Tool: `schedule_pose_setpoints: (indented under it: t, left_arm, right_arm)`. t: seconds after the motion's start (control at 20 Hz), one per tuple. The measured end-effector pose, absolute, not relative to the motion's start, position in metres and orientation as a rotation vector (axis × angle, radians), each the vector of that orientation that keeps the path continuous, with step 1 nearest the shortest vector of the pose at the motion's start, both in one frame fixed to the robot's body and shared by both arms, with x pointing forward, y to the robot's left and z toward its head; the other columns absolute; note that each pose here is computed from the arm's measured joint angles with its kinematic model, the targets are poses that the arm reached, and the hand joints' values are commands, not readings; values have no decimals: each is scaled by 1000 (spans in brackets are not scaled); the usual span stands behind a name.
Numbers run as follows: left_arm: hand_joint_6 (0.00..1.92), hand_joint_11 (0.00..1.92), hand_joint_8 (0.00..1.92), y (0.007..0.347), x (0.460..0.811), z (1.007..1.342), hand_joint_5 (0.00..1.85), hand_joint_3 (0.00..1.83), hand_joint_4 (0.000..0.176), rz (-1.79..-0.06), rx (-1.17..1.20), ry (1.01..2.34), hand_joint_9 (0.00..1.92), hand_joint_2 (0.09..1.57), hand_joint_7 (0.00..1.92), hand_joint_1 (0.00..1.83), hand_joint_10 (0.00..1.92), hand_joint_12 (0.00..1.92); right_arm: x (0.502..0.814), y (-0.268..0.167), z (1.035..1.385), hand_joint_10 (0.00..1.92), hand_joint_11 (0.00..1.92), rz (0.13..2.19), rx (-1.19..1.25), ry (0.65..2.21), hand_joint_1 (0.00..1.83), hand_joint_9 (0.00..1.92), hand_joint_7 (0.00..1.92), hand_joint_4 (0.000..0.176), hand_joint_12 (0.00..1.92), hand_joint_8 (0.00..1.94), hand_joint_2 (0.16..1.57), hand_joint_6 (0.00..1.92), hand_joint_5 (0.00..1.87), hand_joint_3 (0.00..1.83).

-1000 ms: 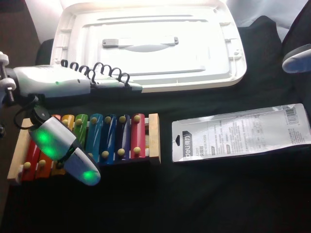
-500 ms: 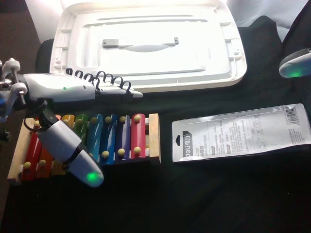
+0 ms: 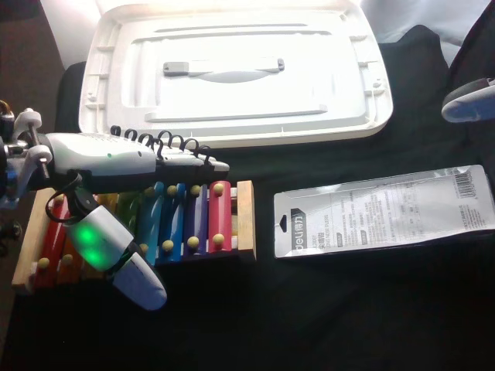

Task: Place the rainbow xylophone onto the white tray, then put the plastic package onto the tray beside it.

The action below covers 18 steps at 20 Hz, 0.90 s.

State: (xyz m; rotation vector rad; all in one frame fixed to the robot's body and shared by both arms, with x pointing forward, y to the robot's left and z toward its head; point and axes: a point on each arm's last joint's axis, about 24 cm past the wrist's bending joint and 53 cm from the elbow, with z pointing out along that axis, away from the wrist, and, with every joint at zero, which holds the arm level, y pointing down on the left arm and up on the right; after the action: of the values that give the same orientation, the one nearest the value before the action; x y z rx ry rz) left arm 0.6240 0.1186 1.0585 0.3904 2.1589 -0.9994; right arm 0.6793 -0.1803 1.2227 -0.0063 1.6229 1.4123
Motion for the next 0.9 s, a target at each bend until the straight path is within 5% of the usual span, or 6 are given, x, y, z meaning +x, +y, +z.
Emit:
schedule_pose_setpoints:
  t: [0.2,0.35,0.4,0.55,0.65,0.9]
  left_arm:
    - [0,2,0,116,622,1048,0,0,55,-982,408,2178,0,546,0,881,0,1]
    - [0,36,1,117,621,1046,0,10,28,-973,417,2182,5,654,8,952,1,17]
    - [3,88,4,114,620,1044,40,6,46,-974,425,2184,89,778,82,1090,7,47]
    - [7,127,6,111,618,1039,101,9,40,-978,430,2195,159,860,143,1181,11,72]
    - [1,221,1,109,616,1037,183,1,10,-979,432,2201,297,919,261,1212,6,164]
    - [93,307,28,109,621,1040,729,0,0,-976,422,2189,760,1113,740,1244,47,967]
  right_arm:
    - [679,-179,1222,5,0,1414,-7,1624,805,46,53,116,542,2,885,0,151,3]
    - [677,-178,1221,3,0,1413,-18,1629,840,57,51,141,636,1,867,2,163,0]
    - [678,-178,1221,4,0,1412,-18,1629,820,64,60,138,648,3,865,2,165,0]
    - [677,-178,1221,0,0,1412,-22,1631,803,54,53,124,631,0,862,0,162,0]
    - [677,-178,1221,0,0,1411,-21,1632,856,54,53,133,588,0,864,2,171,0]
    - [677,-177,1221,7,0,1414,-22,1631,894,84,95,106,666,6,904,2,188,7]
